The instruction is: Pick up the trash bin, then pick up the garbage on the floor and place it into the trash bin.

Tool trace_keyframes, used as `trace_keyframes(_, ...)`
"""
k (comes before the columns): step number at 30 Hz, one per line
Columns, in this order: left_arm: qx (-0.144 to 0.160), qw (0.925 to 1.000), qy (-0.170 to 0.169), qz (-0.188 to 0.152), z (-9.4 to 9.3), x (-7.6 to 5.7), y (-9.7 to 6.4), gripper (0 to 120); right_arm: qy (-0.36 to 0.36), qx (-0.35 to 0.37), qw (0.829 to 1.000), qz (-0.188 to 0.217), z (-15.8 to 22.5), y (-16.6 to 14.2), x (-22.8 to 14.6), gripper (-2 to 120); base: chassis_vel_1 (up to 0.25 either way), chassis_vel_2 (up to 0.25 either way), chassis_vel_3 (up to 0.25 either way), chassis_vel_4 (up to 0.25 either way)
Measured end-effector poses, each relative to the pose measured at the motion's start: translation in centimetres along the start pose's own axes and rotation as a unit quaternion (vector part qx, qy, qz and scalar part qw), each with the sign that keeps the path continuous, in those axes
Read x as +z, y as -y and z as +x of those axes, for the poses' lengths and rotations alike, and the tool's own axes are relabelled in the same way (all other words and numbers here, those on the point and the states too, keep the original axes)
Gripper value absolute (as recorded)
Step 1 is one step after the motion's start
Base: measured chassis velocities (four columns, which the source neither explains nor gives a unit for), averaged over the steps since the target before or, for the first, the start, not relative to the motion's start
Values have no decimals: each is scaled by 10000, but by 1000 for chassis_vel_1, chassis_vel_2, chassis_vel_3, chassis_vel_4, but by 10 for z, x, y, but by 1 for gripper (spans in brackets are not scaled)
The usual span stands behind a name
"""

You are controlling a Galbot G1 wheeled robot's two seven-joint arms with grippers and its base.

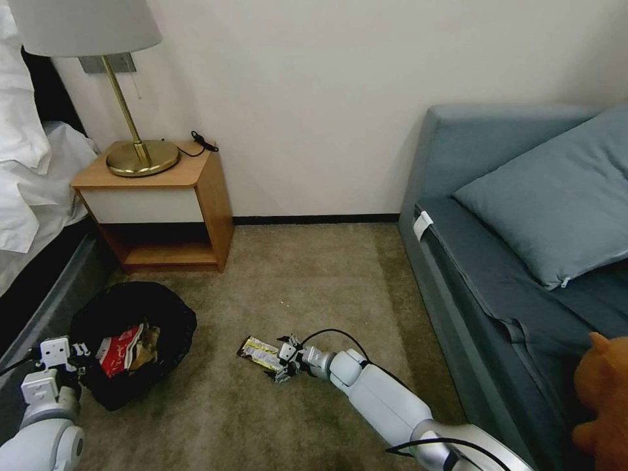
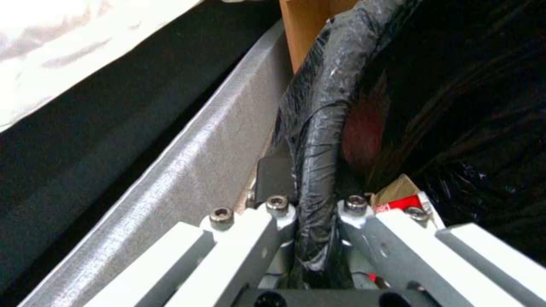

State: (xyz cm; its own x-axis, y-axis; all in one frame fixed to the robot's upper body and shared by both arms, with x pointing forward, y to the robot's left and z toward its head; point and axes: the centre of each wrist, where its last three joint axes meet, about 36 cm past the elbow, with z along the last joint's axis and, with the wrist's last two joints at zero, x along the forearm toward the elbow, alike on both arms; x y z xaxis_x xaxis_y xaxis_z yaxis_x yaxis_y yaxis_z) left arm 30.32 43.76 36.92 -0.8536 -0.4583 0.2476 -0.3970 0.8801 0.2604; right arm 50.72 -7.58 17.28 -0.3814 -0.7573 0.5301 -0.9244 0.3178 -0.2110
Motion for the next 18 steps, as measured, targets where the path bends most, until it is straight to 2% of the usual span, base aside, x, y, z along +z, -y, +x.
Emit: trace_keyframes(18,-15,10000,-9,18,-3,0,-1,1,60,-190,9998,48,-4,-15,1,100,-2,2,2,-3)
